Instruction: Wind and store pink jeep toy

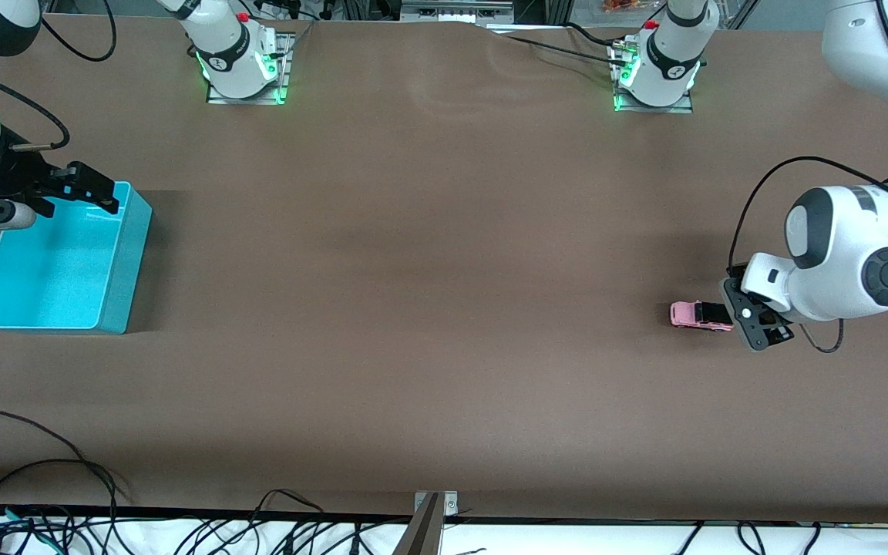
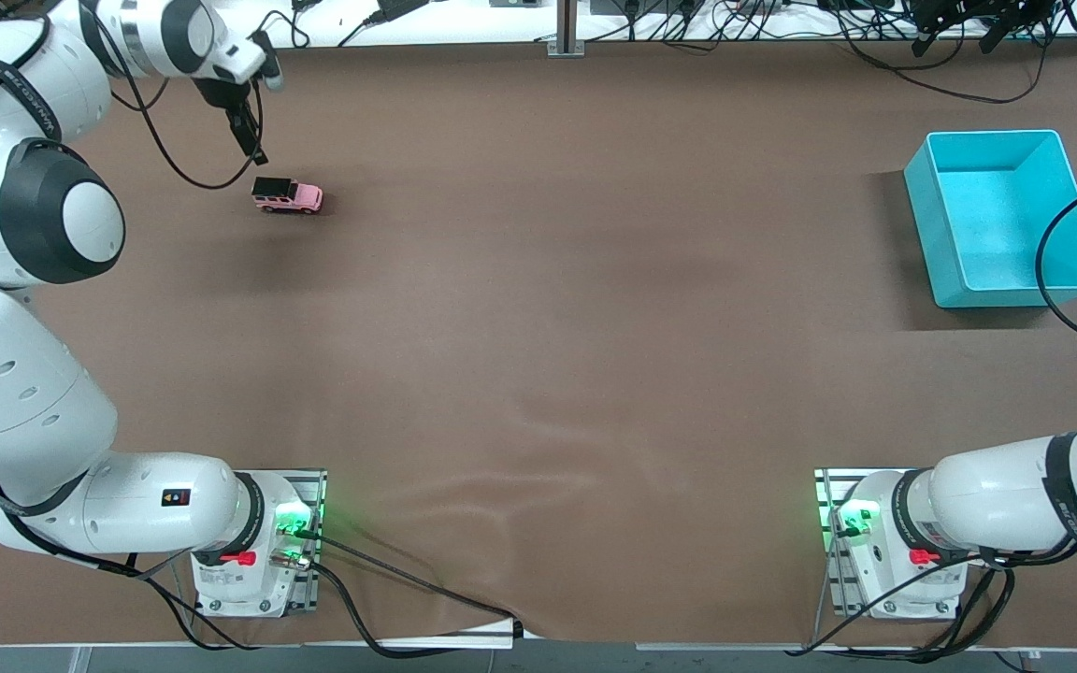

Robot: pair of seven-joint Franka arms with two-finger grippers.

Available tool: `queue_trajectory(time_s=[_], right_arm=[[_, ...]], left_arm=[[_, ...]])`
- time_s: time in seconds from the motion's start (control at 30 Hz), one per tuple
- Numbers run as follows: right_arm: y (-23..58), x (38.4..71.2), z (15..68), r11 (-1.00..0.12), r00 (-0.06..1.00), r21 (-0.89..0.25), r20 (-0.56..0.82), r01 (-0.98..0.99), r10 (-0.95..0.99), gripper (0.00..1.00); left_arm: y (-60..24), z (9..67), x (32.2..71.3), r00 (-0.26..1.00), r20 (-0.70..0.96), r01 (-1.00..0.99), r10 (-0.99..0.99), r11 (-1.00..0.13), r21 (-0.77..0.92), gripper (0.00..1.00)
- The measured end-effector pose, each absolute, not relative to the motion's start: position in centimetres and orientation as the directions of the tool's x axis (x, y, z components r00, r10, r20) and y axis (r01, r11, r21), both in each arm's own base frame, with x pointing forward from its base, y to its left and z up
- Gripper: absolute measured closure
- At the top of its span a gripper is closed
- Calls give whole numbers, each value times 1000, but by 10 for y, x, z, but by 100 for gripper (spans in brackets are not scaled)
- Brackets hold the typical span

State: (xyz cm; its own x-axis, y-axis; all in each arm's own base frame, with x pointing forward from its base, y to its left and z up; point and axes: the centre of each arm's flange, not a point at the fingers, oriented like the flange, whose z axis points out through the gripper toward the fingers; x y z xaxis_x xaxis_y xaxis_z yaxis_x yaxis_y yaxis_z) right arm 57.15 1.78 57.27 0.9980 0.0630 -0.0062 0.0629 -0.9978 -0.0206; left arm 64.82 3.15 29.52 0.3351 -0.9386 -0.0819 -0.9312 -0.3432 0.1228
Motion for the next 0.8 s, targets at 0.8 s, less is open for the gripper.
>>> queue_trajectory(time_s=[0.8], right_arm=[[17,572,571,-998,998,-21,-9,61,61,0]], left_arm=[[37,206,623,-56,-29,-997,-998,55,58,0]])
